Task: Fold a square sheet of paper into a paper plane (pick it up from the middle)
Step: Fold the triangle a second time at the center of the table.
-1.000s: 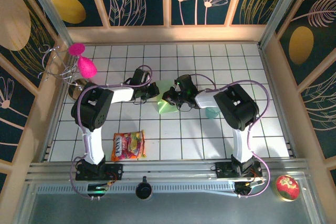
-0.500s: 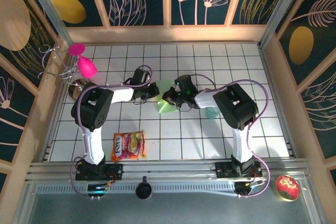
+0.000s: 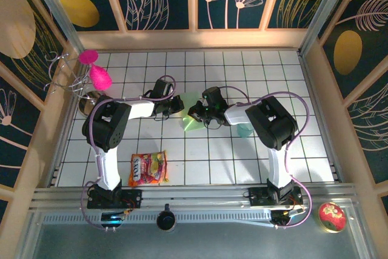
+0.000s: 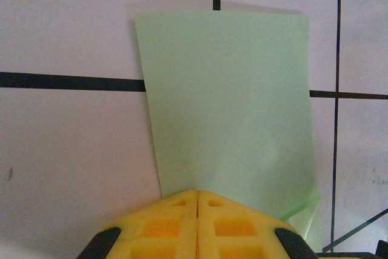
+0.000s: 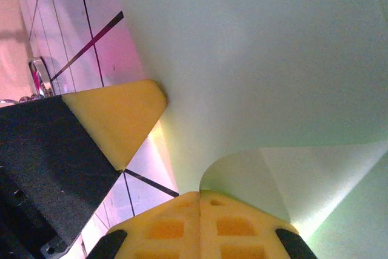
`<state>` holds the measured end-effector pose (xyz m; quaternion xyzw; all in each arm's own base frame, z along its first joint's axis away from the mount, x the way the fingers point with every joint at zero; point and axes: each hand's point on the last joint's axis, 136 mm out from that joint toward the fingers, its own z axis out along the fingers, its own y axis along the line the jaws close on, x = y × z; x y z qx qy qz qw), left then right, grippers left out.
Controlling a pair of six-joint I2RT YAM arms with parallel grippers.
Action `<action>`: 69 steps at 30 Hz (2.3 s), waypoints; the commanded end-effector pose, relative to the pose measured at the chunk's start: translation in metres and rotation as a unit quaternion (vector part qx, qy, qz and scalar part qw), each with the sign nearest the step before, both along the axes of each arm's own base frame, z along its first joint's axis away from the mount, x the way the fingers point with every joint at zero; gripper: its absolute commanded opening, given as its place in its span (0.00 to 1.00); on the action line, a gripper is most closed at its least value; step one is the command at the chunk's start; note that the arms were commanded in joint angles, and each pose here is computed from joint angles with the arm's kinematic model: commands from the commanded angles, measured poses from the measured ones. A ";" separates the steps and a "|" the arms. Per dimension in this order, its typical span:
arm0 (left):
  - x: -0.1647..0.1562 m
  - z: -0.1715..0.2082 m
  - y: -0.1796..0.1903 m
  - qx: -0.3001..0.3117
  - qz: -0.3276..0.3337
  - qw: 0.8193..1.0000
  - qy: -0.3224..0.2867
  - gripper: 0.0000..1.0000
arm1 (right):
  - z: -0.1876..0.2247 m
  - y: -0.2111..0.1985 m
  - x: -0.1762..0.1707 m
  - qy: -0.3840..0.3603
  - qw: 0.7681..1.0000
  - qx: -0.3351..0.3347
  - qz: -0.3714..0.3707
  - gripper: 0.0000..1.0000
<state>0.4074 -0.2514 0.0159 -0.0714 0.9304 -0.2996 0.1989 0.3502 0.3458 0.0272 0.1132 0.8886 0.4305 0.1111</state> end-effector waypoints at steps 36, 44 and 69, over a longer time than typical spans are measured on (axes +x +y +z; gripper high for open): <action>0.011 0.064 0.039 0.017 0.080 0.995 -0.064 0.18 | -0.029 -0.008 0.000 0.040 0.997 -0.056 -0.018 0.28; -0.008 0.083 0.053 -0.014 0.110 0.991 -0.079 0.25 | -0.015 -0.005 0.003 0.024 0.999 -0.045 -0.011 0.42; -0.040 0.041 -0.014 -0.078 0.010 0.997 -0.003 0.01 | -0.059 -0.030 -0.016 0.066 0.991 -0.114 -0.007 0.00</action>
